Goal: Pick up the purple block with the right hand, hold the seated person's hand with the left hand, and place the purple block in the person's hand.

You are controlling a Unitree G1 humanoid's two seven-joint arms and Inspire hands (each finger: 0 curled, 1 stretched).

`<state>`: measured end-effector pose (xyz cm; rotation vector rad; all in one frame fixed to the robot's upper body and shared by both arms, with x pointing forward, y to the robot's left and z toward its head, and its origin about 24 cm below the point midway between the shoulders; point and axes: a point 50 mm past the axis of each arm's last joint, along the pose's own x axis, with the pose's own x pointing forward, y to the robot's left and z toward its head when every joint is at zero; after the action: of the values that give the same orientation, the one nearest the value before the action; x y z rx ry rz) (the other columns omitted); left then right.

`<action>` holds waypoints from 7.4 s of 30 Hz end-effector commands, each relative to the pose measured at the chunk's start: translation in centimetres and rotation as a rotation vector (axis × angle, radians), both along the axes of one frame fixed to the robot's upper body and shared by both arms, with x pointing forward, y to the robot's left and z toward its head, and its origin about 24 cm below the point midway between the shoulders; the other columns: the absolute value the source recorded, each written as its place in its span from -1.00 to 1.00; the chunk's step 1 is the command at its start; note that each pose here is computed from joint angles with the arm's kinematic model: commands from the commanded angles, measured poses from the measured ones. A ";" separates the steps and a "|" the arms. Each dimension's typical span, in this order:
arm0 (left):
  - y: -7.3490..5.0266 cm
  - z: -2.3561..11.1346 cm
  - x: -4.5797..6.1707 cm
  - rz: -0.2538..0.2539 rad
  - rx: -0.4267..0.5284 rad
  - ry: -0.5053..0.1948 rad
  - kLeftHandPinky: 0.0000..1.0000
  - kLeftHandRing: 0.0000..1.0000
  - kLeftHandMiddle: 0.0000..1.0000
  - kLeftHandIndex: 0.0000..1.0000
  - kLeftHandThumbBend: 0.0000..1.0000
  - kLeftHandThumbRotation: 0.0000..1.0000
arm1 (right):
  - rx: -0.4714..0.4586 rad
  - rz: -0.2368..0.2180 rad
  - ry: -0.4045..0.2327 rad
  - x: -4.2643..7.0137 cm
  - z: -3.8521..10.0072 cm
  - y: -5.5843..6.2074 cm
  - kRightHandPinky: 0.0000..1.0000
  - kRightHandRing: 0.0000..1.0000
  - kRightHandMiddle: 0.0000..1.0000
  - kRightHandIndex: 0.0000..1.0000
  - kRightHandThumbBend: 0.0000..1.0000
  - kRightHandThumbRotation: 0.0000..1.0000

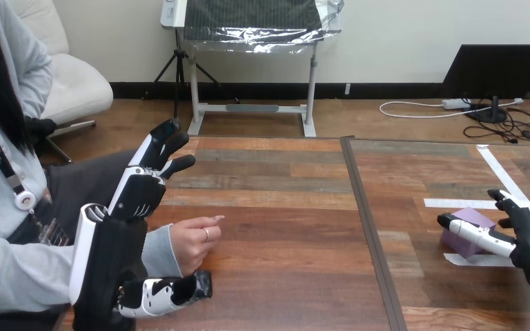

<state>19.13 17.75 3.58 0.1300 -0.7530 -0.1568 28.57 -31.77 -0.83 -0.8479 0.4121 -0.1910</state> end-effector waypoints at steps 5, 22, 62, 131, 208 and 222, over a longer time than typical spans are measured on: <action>-0.2 1.6 0.6 -0.020 -0.008 -0.094 0.62 0.79 0.85 0.81 1.00 0.31 | -0.006 0.043 0.032 1.2 -0.4 2.2 0.54 0.80 0.83 0.85 1.00 0.44; -0.5 1.7 0.7 -0.045 -0.008 -0.112 0.65 0.82 0.86 0.81 1.00 0.29 | -0.154 -0.053 0.038 1.7 -0.5 2.8 -0.23 -0.13 0.00 0.66 0.95 0.06; -1.5 2.4 0.4 -0.075 -0.033 -0.147 0.70 0.85 0.88 0.81 1.00 0.36 | -0.292 -0.134 0.077 2.0 1.1 0.5 -0.63 -0.44 -0.22 0.04 0.41 -0.99; 0.6 2.1 0.9 0.203 0.265 0.129 0.67 0.75 0.73 0.67 1.00 0.01 | 0.083 -0.002 -0.348 3.7 3.8 3.8 -0.90 -0.80 -0.65 -0.55 -0.18 -1.00; 4.8 2.9 6.1 0.284 0.918 0.190 0.42 0.49 0.53 0.57 1.00 -0.34 | 0.331 0.175 -0.663 2.2 7.7 9.6 -0.94 -0.85 -0.74 -0.67 -0.35 -0.92; 5.8 2.4 7.1 0.275 1.061 0.262 0.46 0.53 0.56 0.60 1.00 -0.40 | 0.346 0.205 -0.694 1.5 8.2 10.2 -0.93 -0.85 -0.75 -0.67 -0.36 -0.90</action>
<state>24.51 23.32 4.38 1.1322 -0.2794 -0.2902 29.48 -21.93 4.82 -0.4725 -0.1765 -0.1830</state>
